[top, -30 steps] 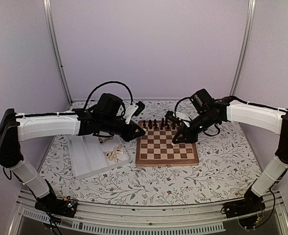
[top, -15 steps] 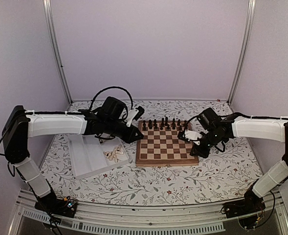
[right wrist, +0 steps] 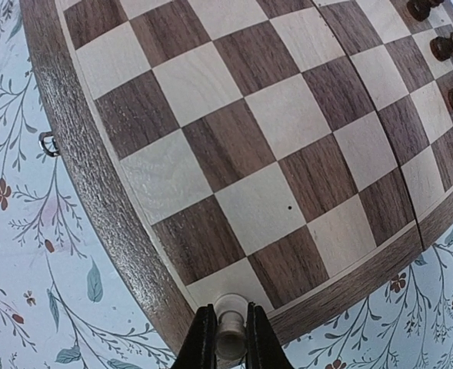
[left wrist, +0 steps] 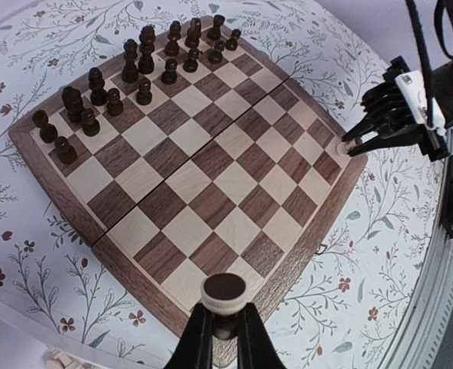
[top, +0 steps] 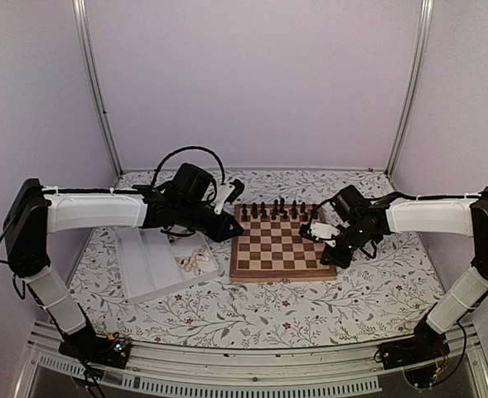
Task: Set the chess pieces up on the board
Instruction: Place the chess piece on the chessboard.
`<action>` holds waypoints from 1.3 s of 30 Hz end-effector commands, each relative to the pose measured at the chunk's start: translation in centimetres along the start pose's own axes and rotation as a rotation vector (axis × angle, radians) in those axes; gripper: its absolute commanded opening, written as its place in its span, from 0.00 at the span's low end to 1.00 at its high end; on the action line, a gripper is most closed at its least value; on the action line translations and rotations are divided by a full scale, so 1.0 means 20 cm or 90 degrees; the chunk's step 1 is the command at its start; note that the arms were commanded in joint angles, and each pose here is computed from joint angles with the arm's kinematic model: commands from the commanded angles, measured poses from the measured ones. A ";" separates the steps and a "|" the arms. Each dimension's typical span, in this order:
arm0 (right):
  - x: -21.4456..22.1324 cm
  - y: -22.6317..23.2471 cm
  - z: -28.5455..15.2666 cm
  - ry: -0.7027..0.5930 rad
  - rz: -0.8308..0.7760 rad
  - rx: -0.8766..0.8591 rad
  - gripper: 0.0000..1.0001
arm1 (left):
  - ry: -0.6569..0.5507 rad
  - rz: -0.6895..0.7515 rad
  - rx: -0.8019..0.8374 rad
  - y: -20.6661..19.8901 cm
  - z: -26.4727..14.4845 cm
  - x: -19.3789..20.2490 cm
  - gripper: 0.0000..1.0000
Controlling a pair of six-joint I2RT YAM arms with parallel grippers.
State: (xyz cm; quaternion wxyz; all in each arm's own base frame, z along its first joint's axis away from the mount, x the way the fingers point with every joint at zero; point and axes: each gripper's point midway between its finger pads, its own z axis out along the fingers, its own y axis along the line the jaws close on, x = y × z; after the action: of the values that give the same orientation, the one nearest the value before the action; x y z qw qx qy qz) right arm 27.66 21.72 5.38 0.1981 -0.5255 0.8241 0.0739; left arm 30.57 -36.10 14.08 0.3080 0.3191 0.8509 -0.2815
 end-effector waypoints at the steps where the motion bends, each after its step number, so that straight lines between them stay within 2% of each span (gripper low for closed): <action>1: -0.05 -0.03 0.01 -0.019 0.006 0.003 0.04 | -0.007 -0.006 -0.003 0.01 -0.01 -0.03 0.00; 4: -0.04 -0.02 0.01 -0.018 0.009 -0.001 0.09 | -0.005 -0.006 -0.001 0.01 -0.01 -0.03 0.00; 11: -0.06 -0.05 -0.03 -0.026 0.018 0.009 0.28 | -0.002 -0.005 0.001 0.01 0.00 -0.02 0.00; 16: -0.19 -0.05 -0.18 -0.072 0.018 -0.024 0.36 | 0.019 -0.003 0.036 -0.04 0.01 -0.02 0.00; 21: -0.37 0.03 -0.43 -0.172 -0.115 -0.069 0.36 | 0.095 0.004 0.133 -0.16 0.02 0.08 0.00; 24: -0.46 0.08 -0.52 -0.203 -0.210 -0.065 0.36 | 0.136 -0.004 0.201 -0.24 0.03 0.12 0.00; 29: -0.58 0.18 -0.52 -0.198 -0.335 -0.058 0.35 | 0.166 -0.033 0.308 -0.36 0.01 0.14 0.01; 39: -0.70 0.45 -0.42 -0.169 -0.495 -0.074 0.38 | 0.207 -0.074 0.446 -0.53 -0.01 0.16 0.03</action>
State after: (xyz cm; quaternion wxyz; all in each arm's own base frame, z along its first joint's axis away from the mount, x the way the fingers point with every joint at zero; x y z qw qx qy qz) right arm 23.86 33.56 18.12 0.2964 -0.7608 0.5635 0.1255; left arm 22.44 -40.52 13.24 0.0632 0.3919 0.7892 -0.4686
